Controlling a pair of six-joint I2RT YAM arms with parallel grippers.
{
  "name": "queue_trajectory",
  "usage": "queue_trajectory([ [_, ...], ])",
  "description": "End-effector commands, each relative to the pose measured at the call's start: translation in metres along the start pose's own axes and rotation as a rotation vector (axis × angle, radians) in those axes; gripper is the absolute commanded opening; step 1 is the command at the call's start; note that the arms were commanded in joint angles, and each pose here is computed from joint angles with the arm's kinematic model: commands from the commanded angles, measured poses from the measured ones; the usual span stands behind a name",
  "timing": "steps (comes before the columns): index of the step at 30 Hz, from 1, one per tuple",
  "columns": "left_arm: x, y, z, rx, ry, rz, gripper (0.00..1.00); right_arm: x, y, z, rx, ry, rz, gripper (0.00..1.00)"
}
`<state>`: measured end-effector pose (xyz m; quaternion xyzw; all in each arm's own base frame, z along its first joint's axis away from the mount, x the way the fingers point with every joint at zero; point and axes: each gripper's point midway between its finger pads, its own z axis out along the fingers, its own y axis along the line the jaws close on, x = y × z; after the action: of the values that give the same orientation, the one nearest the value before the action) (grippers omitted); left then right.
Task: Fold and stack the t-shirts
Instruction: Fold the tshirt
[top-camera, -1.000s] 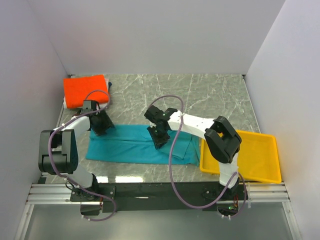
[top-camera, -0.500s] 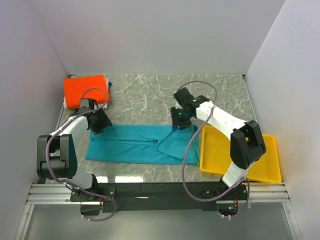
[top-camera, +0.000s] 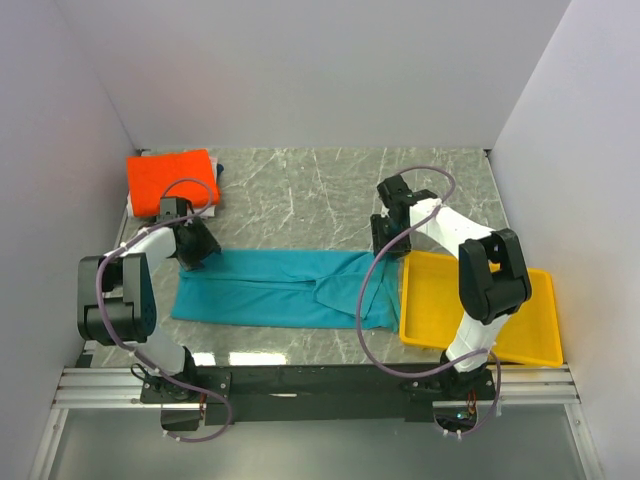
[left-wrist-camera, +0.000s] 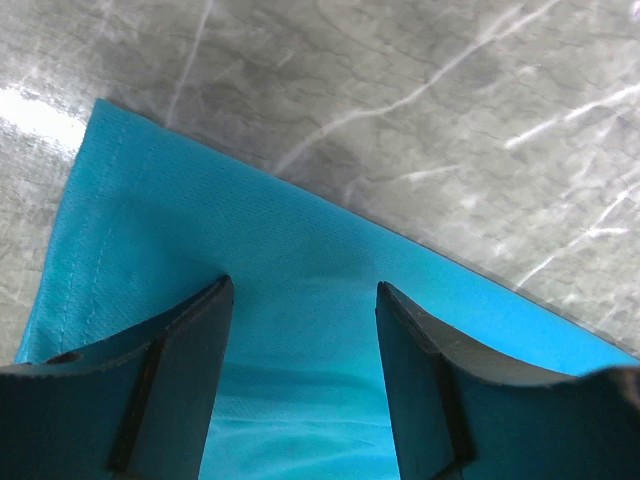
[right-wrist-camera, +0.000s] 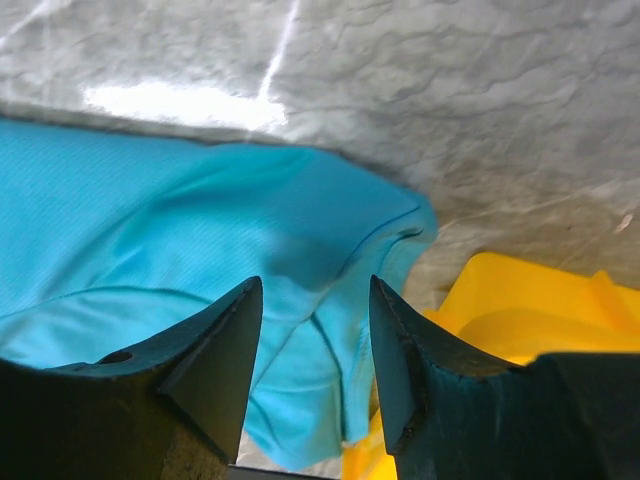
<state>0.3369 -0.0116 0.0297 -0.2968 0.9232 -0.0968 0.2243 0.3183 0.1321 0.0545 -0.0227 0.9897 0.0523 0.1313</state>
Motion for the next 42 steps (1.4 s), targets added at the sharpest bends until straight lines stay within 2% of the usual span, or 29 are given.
queue_trajectory([
  [1,-0.020,-0.004,0.001,0.003,-0.052,-0.015,0.65,-0.008,-0.013,0.007,0.026,-0.027,-0.004,0.54],
  [7,-0.021,0.001,0.011,-0.013,-0.047,-0.026,0.65,-0.011,-0.011,0.019,-0.009,-0.016,0.008,0.54],
  [10,-0.018,0.007,0.019,-0.030,-0.031,-0.036,0.65,-0.013,-0.007,0.020,-0.036,-0.012,0.017,0.42],
  [11,-0.019,0.007,0.021,-0.032,-0.034,-0.037,0.65,-0.014,-0.007,0.021,-0.043,-0.009,0.020,0.33],
  [16,-0.015,0.017,0.029,-0.065,-0.018,-0.063,0.65,-0.015,-0.008,0.023,-0.056,0.004,0.029,0.13],
  [17,-0.017,0.020,0.029,-0.078,-0.025,-0.072,0.65,-0.016,-0.009,0.023,-0.054,0.002,0.029,0.03],
  [18,-0.017,0.021,0.029,-0.085,-0.026,-0.076,0.65,-0.016,-0.009,0.023,-0.053,0.001,0.032,0.00],
  [29,-0.011,0.045,0.021,-0.163,-0.068,-0.203,0.63,-0.007,-0.026,0.015,0.012,0.080,0.119,0.00],
  [39,-0.023,0.019,0.015,-0.040,-0.087,-0.188,0.67,-0.017,-0.022,0.019,-0.009,0.099,0.106,0.00],
  [40,-0.024,0.018,0.014,-0.033,-0.088,-0.188,0.68,-0.021,-0.021,0.017,-0.008,0.091,0.105,0.01],
  [41,-0.028,0.012,0.010,-0.013,-0.092,-0.186,0.71,-0.020,-0.021,0.014,-0.004,0.096,0.102,0.12],
  [42,-0.030,0.010,0.007,-0.005,-0.098,-0.186,0.72,-0.021,-0.022,0.012,0.000,0.092,0.101,0.13],
])
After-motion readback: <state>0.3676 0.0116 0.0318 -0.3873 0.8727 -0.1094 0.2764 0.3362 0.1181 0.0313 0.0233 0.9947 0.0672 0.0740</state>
